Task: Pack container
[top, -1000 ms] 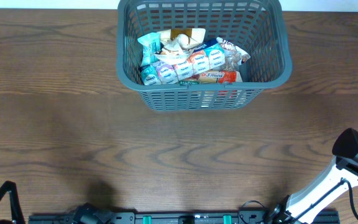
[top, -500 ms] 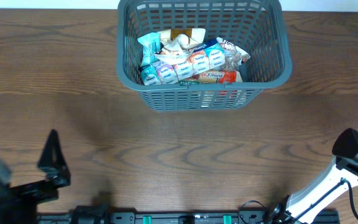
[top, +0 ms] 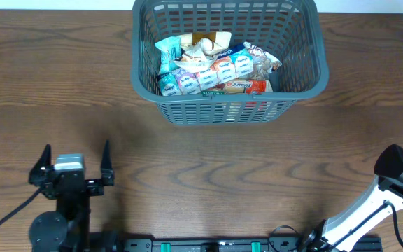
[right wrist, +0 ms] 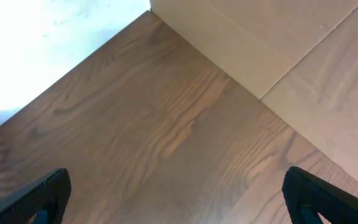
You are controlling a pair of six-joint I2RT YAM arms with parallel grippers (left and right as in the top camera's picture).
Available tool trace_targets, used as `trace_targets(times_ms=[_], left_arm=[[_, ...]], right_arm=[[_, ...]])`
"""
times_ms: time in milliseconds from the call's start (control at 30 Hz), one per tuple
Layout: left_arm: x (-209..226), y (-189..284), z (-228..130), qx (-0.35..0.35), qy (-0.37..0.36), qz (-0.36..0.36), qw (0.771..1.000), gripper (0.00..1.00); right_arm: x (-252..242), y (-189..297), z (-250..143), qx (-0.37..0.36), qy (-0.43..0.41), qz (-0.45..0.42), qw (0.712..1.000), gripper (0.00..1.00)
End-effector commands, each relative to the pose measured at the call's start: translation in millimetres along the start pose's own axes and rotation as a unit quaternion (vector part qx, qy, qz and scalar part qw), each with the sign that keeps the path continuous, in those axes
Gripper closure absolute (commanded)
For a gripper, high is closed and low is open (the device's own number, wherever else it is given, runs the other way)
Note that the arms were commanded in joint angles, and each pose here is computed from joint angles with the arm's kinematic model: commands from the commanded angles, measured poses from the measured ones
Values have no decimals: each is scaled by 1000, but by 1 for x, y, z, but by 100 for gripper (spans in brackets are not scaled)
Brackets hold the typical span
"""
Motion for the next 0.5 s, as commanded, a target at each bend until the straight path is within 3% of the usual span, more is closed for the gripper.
trace_targets(times_ms=[0, 467], left_arm=[[-2, -3, -16, -23, 1, -5, 1000, 1], [-5, -27, -70, 26, 2, -7, 1000, 1]], right_arm=[[-4, 0, 0, 0, -9, -5, 1000, 1], [-4, 0, 0, 0, -9, -5, 1000, 1]])
Point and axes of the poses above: each gripper's point midway between its finger pads, its own y axis back along the fingers, its own x axis along the line the jaws close on, z = x × y, the point moved 10 cm from there along y, back along the fingers, and after that the axes turned 5 degrees about y, right-handed, at the moved point
